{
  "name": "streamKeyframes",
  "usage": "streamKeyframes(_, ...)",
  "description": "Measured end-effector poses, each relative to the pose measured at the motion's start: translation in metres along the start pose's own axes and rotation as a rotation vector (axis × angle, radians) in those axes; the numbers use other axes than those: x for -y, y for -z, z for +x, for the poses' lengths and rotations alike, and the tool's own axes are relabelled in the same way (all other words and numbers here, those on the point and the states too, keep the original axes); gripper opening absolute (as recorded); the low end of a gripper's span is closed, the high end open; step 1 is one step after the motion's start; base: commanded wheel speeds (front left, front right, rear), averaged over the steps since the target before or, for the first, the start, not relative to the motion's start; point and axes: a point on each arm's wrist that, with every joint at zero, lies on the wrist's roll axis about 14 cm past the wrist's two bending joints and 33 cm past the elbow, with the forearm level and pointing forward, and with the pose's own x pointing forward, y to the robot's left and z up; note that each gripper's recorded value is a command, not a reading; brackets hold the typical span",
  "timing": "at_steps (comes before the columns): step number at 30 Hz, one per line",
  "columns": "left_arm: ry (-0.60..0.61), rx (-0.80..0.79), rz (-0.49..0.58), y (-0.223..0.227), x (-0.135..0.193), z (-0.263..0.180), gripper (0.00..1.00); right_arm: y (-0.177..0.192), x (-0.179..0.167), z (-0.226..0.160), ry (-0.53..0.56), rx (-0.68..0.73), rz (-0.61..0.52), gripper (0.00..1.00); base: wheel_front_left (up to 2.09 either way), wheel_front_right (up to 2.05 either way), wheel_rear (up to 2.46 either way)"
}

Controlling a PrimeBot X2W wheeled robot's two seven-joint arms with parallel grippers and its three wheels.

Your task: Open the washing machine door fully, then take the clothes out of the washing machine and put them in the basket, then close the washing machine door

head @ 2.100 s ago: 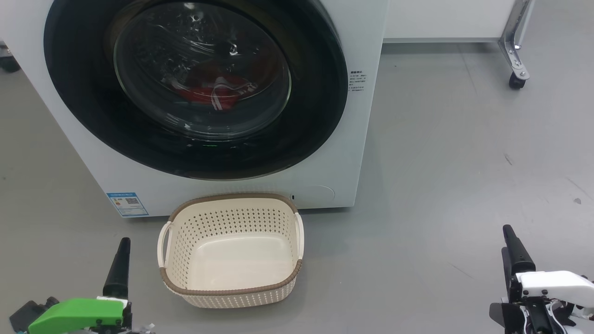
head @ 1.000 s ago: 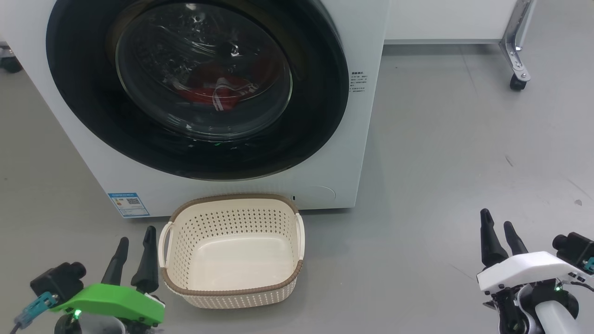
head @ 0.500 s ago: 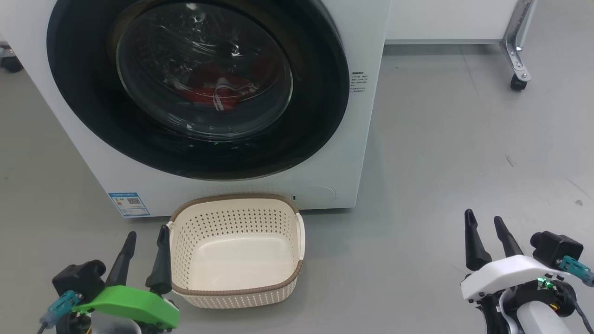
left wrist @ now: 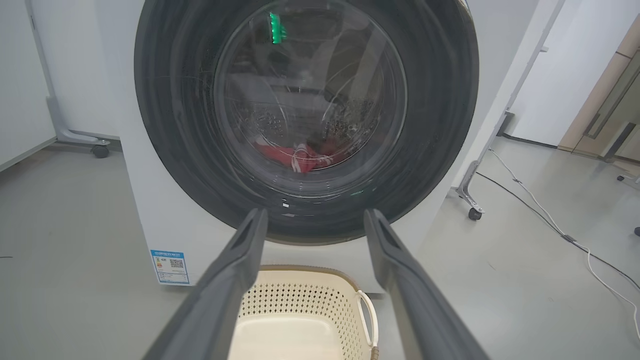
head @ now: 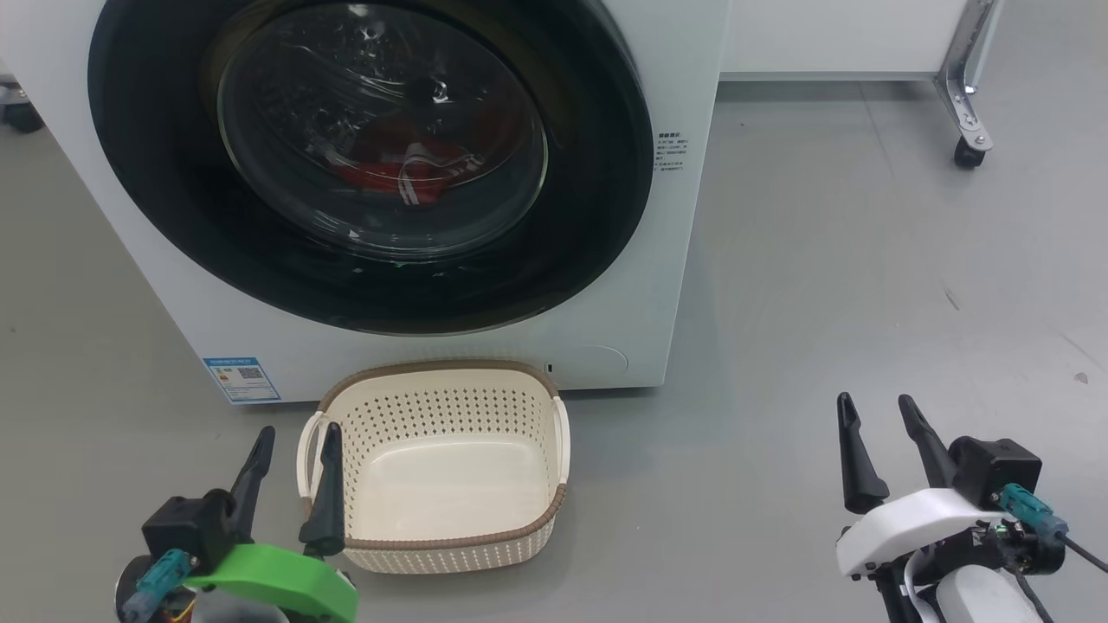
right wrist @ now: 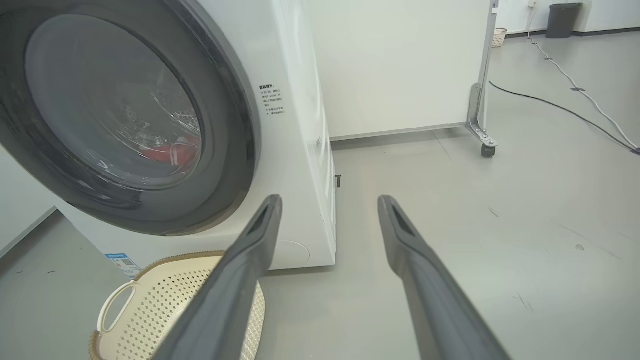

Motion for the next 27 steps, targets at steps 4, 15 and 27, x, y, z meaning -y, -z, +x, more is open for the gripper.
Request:
streamKeyframes(4, 0.009, 0.005, 0.047, 0.002, 0.003, -0.001, 1.0, 0.0, -0.006, 0.0, -0.024, 0.01, -0.057, 1.0, 0.0, 0.0, 0.0)
streamKeyframes(15, 0.029, 0.012, 0.123, 0.005, 0.008, -0.002, 1.0, -0.001, -0.012, 0.001, -0.039, 0.029, -0.133, 1.0, 0.0, 0.0, 0.0)
streamKeyframes(27, 0.007, -0.001, 0.115, 0.009, 0.003, -0.003, 1.0, -0.002, -0.005, 0.001, -0.002, 0.036, -0.117, 1.0, 0.0, 0.0, 0.0)
